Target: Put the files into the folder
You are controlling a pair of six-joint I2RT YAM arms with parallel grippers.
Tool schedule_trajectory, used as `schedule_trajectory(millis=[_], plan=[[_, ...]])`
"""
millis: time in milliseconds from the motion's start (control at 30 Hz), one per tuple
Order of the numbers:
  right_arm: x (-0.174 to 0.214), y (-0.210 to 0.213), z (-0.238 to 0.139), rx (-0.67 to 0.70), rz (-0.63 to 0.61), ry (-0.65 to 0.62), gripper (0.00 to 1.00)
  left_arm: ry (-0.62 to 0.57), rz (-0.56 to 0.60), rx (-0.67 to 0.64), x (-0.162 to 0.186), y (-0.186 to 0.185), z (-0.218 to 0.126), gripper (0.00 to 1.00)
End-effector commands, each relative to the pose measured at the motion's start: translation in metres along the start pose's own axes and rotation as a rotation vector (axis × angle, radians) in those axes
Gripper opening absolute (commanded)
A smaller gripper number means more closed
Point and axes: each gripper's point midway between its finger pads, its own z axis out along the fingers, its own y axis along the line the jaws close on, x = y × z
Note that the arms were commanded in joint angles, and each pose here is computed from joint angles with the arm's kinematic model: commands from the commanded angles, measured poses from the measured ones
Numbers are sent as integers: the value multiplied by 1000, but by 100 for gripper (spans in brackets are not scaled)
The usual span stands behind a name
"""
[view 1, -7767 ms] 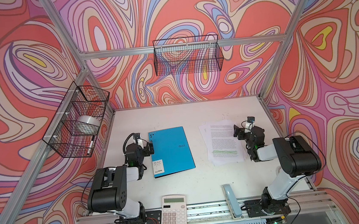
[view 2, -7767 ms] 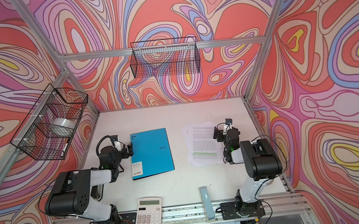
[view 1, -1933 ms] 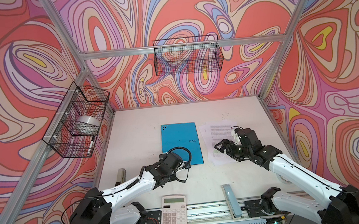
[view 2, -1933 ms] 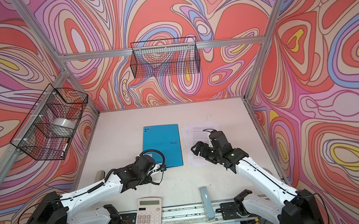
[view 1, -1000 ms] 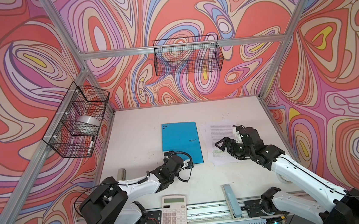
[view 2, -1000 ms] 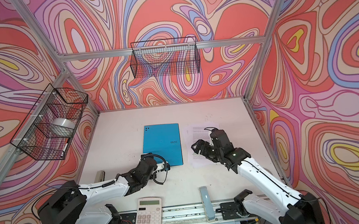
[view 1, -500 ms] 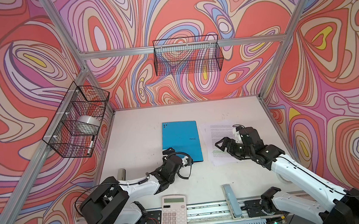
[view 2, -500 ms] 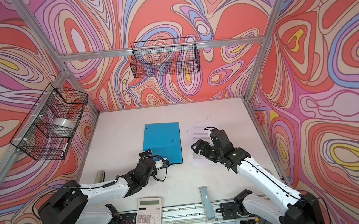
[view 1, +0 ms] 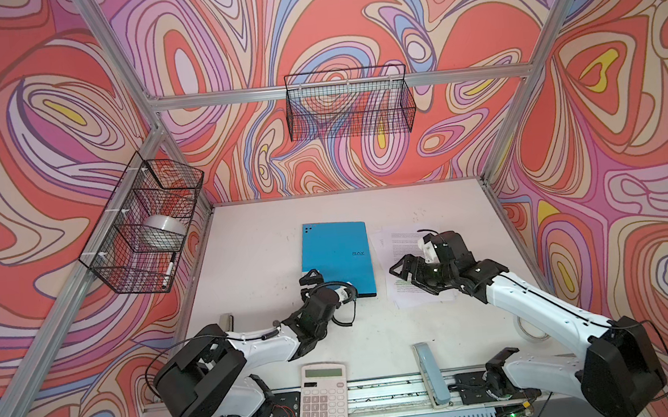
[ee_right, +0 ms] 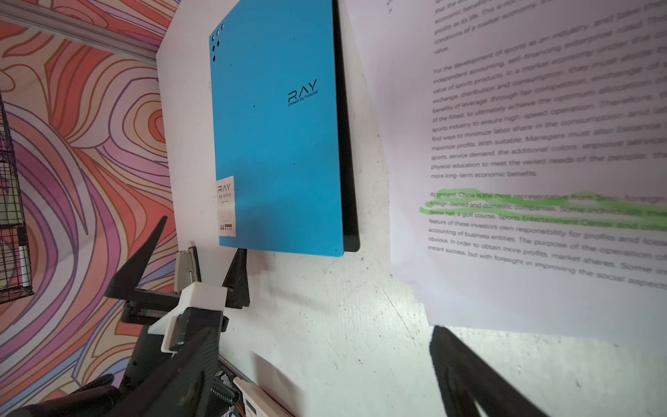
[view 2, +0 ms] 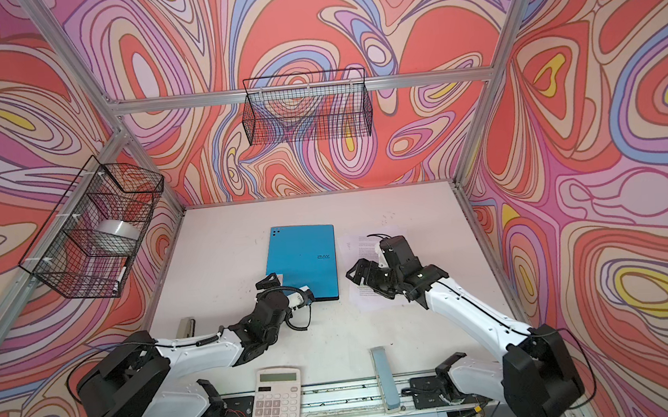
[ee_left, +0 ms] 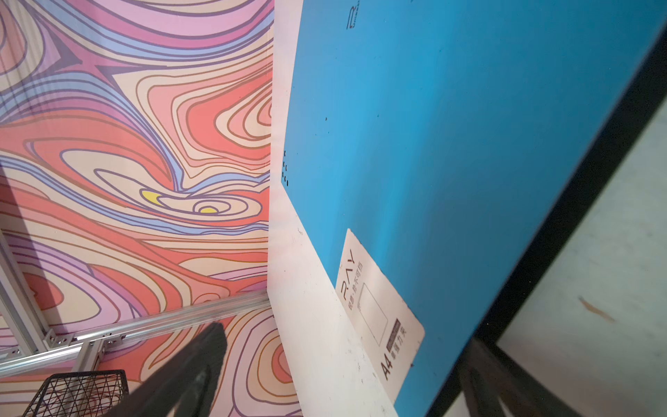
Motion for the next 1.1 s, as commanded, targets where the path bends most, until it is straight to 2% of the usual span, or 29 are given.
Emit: schedule_trajectory(millis=[0,1067], plan=[[-4,18,8,-70,-49,15,96,4,-58,-46,-2,9,-1,99],[-8,25,108,-198,-11,209,93,67,-196,-142,2,37,-2,99]])
